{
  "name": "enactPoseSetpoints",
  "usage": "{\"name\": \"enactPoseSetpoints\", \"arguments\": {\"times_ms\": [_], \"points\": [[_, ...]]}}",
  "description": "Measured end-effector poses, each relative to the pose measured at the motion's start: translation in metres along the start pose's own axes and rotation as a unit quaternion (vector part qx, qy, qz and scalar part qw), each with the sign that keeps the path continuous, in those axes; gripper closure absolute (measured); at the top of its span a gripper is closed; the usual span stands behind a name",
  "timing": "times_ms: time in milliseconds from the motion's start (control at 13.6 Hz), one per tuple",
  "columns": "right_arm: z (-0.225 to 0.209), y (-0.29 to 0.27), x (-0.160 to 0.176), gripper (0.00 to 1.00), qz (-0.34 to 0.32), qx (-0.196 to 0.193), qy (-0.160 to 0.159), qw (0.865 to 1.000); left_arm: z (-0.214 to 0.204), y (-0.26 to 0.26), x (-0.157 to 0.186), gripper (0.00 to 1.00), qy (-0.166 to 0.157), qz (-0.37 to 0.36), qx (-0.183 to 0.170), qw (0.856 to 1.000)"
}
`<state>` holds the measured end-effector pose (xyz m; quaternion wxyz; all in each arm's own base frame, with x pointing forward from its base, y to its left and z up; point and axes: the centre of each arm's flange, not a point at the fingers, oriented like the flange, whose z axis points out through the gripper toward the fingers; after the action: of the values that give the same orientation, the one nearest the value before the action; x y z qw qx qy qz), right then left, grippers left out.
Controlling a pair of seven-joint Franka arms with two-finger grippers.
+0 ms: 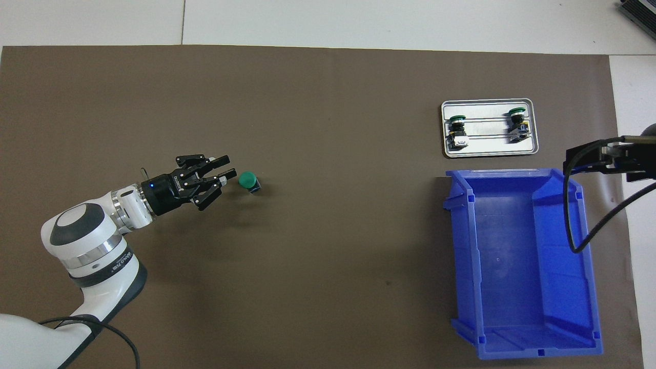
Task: Place and press button with both arms
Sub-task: 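Withdraw the left gripper back from the standing green item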
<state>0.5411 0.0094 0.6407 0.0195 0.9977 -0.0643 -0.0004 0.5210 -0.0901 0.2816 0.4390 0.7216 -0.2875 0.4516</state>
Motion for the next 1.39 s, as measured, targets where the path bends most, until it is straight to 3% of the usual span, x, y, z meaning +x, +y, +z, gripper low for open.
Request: {"name": "enactPoseSetpoints", "arguments": {"times_ms": [367,660,1027,1394], "points": [[0.001,0.000,-0.001,0.00,0.000,0.000,-0.002,1.000,0.002,0.026,0.042,0.63,-0.044,-0.071,0.086,0.993],[0.002,0.000,-0.001,0.00,0.000,0.000,-0.002,1.000,0.018,0.045,0.045,0.69,-0.071,-0.113,0.127,0.983],[0.003,0.000,-0.001,0.00,0.000,0.000,-0.003,1.000,0.018,0.039,0.062,0.70,-0.123,-0.108,0.125,0.979],[0.002,0.000,-0.002,0.00,0.000,0.000,-0.003,1.000,0.022,0.030,0.085,0.73,-0.186,-0.127,0.132,0.965]]}}
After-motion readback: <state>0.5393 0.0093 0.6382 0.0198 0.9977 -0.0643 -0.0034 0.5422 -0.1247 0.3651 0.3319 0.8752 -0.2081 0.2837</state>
